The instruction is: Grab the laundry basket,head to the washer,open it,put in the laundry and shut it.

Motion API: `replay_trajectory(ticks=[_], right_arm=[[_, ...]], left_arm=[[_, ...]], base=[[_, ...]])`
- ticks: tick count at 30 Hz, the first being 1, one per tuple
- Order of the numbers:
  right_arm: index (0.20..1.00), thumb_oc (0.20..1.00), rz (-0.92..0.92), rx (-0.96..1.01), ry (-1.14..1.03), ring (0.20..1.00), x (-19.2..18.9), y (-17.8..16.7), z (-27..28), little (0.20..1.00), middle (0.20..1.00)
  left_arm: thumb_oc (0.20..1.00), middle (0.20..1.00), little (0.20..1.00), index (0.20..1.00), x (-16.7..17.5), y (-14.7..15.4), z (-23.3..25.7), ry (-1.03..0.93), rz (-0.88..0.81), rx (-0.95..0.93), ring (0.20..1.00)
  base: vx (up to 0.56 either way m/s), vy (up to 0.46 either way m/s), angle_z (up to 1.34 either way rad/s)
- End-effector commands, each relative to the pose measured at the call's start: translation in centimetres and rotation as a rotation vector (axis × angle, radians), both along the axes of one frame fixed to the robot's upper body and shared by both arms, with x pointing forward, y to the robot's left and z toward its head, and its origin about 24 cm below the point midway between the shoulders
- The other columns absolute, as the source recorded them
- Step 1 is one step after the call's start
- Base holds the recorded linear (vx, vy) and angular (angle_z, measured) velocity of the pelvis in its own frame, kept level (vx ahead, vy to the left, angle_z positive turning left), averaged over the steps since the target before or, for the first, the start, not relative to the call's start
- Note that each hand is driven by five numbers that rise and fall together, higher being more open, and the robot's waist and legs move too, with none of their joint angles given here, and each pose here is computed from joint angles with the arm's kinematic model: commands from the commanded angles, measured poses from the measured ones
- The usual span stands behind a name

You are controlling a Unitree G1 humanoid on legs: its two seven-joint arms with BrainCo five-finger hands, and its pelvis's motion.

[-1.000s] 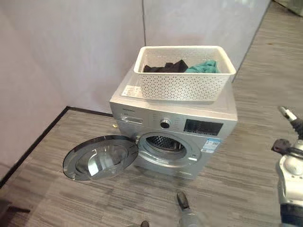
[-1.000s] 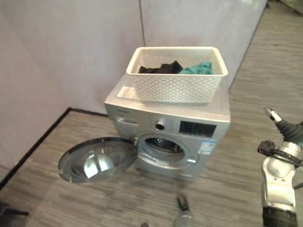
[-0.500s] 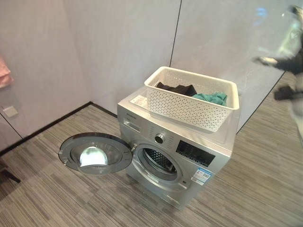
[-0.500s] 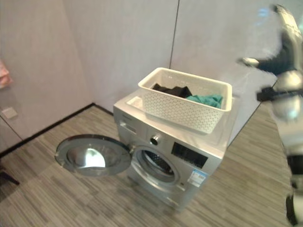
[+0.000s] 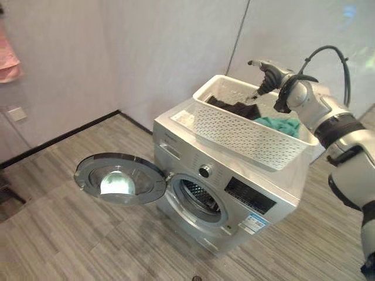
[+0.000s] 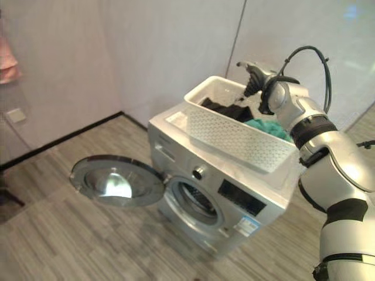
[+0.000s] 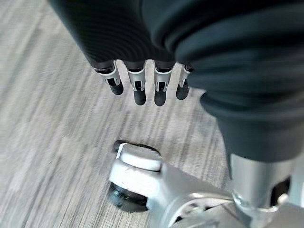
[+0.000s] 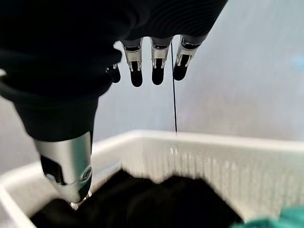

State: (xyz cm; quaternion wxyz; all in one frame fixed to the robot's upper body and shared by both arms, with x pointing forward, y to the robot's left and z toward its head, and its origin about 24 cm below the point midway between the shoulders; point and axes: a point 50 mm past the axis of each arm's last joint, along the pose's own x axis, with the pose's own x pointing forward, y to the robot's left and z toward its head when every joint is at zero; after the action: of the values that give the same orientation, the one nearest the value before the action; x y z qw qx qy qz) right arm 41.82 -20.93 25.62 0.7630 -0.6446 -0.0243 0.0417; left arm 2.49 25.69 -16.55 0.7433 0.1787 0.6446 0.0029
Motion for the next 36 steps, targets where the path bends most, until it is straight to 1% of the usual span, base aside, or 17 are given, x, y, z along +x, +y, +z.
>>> replay_trajectory(ticks=[1, 5, 6, 8, 9, 11, 14, 19, 20, 27, 31, 36], right_arm=[[1.0, 1.0, -0.133, -0.026, -0.035, 1.0, -0.2, -2.9, 2.6, 1.0, 1.0], [1.0, 1.0, -0.133, -0.026, -0.035, 1.0, -0.2, -2.9, 2.6, 1.0, 1.0], [1.0, 1.0, -0.26, -0.069, 0.047, 1.0, -0.7, -6.0, 0.0, 1.0, 1.0], [1.0, 1.0, -0.299, -0.075, 0.063, 1.0, -1.0, -7.2, -0.5, 1.0, 1.0], [1.0, 1.0, -0.332, -0.078, 0.08, 1.0, -1.4, -8.3, -0.8, 1.0, 1.0], [1.0, 1.0, -0.35, -0.081, 0.089, 1.0, -1.7, -8.9, -1.0, 1.0, 1.0], [1.0, 1.0, -0.402, -0.098, 0.135, 1.0, -2.5, -10.7, -1.6, 1.0, 1.0], [1.0, 1.0, -0.43, -0.125, 0.181, 1.0, -2.9, -11.6, -2.1, 1.0, 1.0], [1.0, 1.0, -0.465, -0.149, 0.204, 1.0, -3.6, -12.9, -2.7, 1.0, 1.0], [1.0, 1.0, -0.546, -0.136, 0.279, 1.0, -5.0, -15.2, -4.1, 1.0, 1.0], [1.0, 1.0, -0.596, -0.092, 0.365, 1.0, -6.0, -16.5, -5.2, 1.0, 1.0], [1.0, 1.0, -0.643, -0.091, 0.468, 1.0, -7.5, -18.2, -6.0, 1.0, 1.0]], left_arm=[[1.0, 1.0, 1.0, 1.0, 0.0, -1.7, -0.4, 0.013, -0.002, -0.09, 1.0], [1.0, 1.0, 1.0, 1.0, 0.0, -1.7, -0.4, 0.013, -0.002, -0.09, 1.0], [1.0, 1.0, 1.0, 1.0, -0.7, -1.2, -0.4, 0.036, 0.015, -0.083, 1.0], [1.0, 1.0, 1.0, 1.0, -0.9, -1.1, -0.3, 0.037, 0.02, -0.083, 1.0], [1.0, 1.0, 1.0, 1.0, -0.9, -1.1, -0.3, 0.036, 0.025, -0.085, 1.0], [1.0, 1.0, 1.0, 1.0, -0.9, -1.2, -0.4, 0.035, 0.024, -0.087, 1.0], [1.0, 1.0, 1.0, 1.0, -0.1, -1.8, -0.5, 0.004, 0.016, -0.116, 1.0], [1.0, 1.0, 1.0, 1.0, 0.8, -2.6, -0.5, -0.035, 0.012, -0.146, 1.0], [1.0, 1.0, 1.0, 1.0, 1.9, -3.2, -0.5, -0.077, 0.008, -0.166, 1.0], [1.0, 1.0, 1.0, 1.0, 3.1, -3.9, -0.4, -0.112, -0.031, -0.195, 1.0], [1.0, 1.0, 1.0, 1.0, 3.1, -4.1, -0.5, -0.103, -0.051, -0.206, 1.0], [1.0, 1.0, 1.0, 1.0, 1.5, -3.5, -0.6, -0.051, -0.018, -0.19, 1.0]], base=[[0.01, -0.004, 0.24], [0.01, -0.004, 0.09], [0.04, -0.021, -0.02], [0.03, -0.013, 0.34], [0.01, -0.002, 0.59], [0.01, -0.003, 0.22], [0.0, -0.006, 0.05], [0.01, -0.007, 0.1], [0.0, -0.013, 0.05], [-0.01, -0.006, 0.04], [0.01, -0.014, 0.15], [0.04, -0.019, 0.04]])
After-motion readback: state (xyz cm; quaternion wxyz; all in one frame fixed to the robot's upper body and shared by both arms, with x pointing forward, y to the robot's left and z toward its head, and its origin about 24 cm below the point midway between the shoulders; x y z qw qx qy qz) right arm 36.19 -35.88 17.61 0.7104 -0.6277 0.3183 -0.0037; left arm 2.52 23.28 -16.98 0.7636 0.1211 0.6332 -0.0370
